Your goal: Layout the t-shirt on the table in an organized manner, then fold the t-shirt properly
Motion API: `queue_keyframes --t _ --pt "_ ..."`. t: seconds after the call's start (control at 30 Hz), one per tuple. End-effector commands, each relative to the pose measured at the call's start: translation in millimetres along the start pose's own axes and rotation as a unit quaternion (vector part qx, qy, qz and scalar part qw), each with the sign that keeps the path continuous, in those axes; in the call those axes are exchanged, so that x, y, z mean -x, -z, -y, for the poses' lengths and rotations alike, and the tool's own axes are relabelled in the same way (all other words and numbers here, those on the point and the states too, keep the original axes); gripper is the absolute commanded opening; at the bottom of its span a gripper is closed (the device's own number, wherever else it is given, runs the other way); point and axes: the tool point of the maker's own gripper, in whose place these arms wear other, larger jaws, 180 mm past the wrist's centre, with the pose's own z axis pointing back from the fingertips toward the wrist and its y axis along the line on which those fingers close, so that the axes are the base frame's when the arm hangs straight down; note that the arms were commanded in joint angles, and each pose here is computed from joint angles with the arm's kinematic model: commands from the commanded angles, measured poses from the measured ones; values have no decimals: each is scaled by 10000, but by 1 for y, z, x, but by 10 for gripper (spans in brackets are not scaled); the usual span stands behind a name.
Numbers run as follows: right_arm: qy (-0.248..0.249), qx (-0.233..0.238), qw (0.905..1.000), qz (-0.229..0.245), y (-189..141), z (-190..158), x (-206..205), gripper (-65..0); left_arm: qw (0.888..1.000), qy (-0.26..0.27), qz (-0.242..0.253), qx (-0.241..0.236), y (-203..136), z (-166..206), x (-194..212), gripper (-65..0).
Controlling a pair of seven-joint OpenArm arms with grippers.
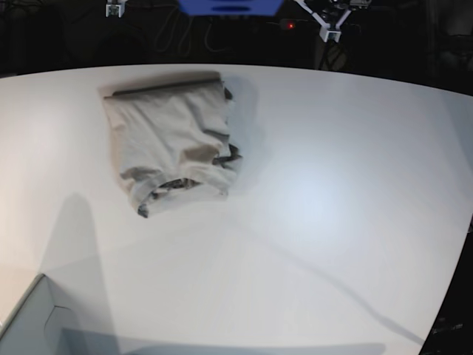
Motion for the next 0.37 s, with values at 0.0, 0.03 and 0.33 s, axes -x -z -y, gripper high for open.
queue_keyframes --t 0.0,0.03,0.33 --pt "-203 306 9993 -13 -2 18 5 -650 9998 97 89 -135 -1 -9 -12 -650" --pt "-398 552 9977 -44 -3 26 7 -650 9998 111 85 -168 0 -9 -12 -650" --pt "-1351 2461 9598 41 -24 76 -2 -650 9987 119 193 -456 5 -7 -24 -650"
